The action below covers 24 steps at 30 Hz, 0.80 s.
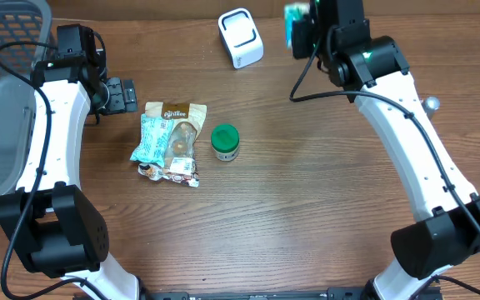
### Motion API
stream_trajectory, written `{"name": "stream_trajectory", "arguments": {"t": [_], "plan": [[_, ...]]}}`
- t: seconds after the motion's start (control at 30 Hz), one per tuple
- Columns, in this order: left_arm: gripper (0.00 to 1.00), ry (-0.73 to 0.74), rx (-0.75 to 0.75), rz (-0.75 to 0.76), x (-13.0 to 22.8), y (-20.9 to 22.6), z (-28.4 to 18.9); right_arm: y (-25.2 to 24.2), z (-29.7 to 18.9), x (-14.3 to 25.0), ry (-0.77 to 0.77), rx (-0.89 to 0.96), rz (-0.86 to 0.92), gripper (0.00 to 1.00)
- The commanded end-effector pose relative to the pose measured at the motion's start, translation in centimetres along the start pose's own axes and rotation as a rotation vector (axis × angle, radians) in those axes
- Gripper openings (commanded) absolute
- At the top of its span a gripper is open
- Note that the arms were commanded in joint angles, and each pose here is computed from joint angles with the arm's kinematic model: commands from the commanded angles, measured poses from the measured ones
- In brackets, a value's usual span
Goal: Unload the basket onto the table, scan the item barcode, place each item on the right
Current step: 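Carry the teal packet up to the white scanner and hold it there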
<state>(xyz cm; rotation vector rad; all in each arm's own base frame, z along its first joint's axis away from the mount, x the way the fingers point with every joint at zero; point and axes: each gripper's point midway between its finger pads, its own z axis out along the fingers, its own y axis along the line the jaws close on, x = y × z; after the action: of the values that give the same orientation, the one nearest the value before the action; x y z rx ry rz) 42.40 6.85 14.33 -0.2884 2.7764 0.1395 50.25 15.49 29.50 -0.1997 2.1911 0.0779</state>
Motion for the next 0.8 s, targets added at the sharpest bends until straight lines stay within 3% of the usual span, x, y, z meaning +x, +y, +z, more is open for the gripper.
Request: {"name": "stream_trajectory", "arguments": {"t": [0.0,0.33,0.77], "plan": [[1.00,-0.037,0.010,0.022,-0.8,-0.3,-1.2,0.6,0.3,-1.6,-0.065,0.084,-0.215,0.04],[0.99,-0.037,0.010,0.022,-0.8,-0.3,-1.2,5.6,7.8,-1.5,-0.159,0.096,-0.614,0.04],[1.00,-0.037,0.010,0.022,-0.8,-0.3,-1.2,6.7,17.9,1.7,-0.228,0.284,-0.864,0.04]]}}
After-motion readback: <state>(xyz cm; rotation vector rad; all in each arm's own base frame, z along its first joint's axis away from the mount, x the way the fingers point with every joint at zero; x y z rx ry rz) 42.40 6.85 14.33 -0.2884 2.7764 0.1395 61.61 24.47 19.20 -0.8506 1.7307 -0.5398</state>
